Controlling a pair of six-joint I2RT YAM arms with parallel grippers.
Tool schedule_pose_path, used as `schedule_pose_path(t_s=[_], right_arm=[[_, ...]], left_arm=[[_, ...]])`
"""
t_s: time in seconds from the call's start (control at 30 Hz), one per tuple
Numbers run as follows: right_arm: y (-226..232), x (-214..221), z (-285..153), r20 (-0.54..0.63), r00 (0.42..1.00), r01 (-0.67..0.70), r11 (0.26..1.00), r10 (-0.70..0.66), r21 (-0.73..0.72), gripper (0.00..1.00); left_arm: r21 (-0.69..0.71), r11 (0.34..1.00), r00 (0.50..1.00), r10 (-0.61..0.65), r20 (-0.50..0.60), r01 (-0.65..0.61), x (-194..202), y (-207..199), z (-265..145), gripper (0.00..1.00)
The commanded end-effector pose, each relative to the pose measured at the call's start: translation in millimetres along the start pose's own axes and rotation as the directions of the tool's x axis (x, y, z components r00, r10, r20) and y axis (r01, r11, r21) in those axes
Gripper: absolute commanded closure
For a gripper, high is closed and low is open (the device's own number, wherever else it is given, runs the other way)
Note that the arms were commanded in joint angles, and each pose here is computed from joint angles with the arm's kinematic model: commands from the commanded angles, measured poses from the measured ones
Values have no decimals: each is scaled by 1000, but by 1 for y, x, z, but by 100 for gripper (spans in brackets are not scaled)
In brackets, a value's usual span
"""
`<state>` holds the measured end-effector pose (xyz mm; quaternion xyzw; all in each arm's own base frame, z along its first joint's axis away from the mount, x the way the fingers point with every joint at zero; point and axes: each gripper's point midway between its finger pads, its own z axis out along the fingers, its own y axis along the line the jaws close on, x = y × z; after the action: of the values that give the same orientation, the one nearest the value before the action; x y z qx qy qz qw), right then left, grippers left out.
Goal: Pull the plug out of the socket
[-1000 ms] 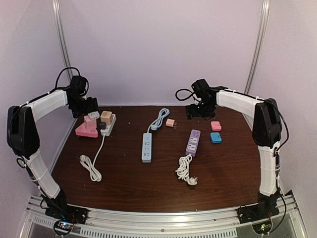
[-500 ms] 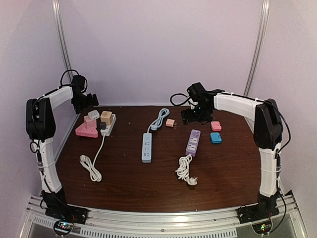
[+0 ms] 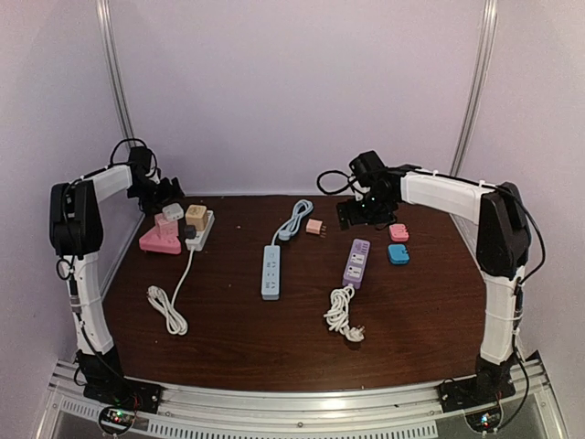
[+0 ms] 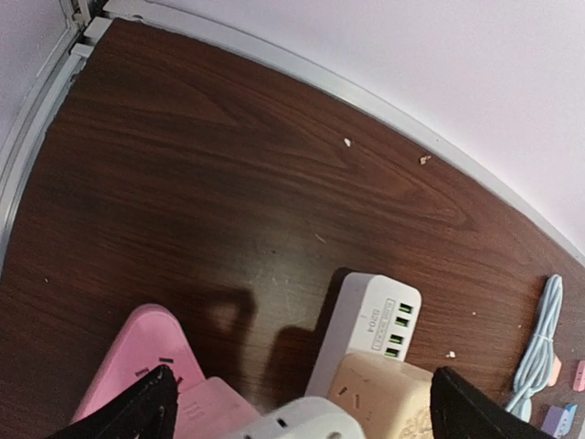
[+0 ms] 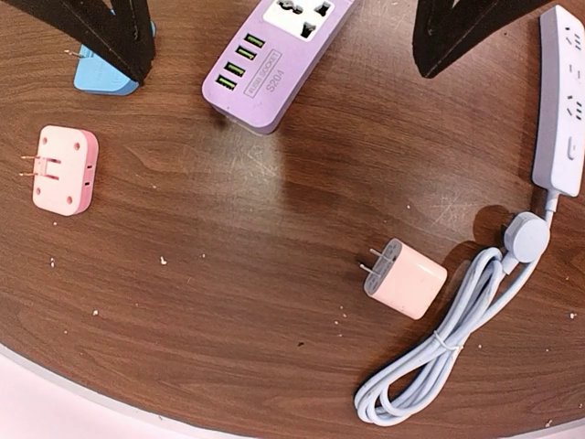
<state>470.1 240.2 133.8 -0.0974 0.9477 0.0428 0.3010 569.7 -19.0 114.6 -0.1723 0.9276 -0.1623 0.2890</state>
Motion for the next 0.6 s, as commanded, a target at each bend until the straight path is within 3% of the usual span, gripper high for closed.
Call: schedule_pose_path(t_s=[0.0, 0.13, 0.57], right_arm=[[7, -6, -13, 34, 999, -15, 1000, 15, -28, 0], [9, -5, -12, 32, 999, -16, 999, 17, -37, 0], [21, 0, -4, 15, 1000, -9, 998, 10, -66, 0]], left_arm=[[40, 999, 999, -37, 0, 37, -1, 16, 2, 2], [56, 998, 999, -37, -15, 38, 1, 18, 5, 2], [290, 956, 994, -3, -114, 36, 36, -14, 3, 2]])
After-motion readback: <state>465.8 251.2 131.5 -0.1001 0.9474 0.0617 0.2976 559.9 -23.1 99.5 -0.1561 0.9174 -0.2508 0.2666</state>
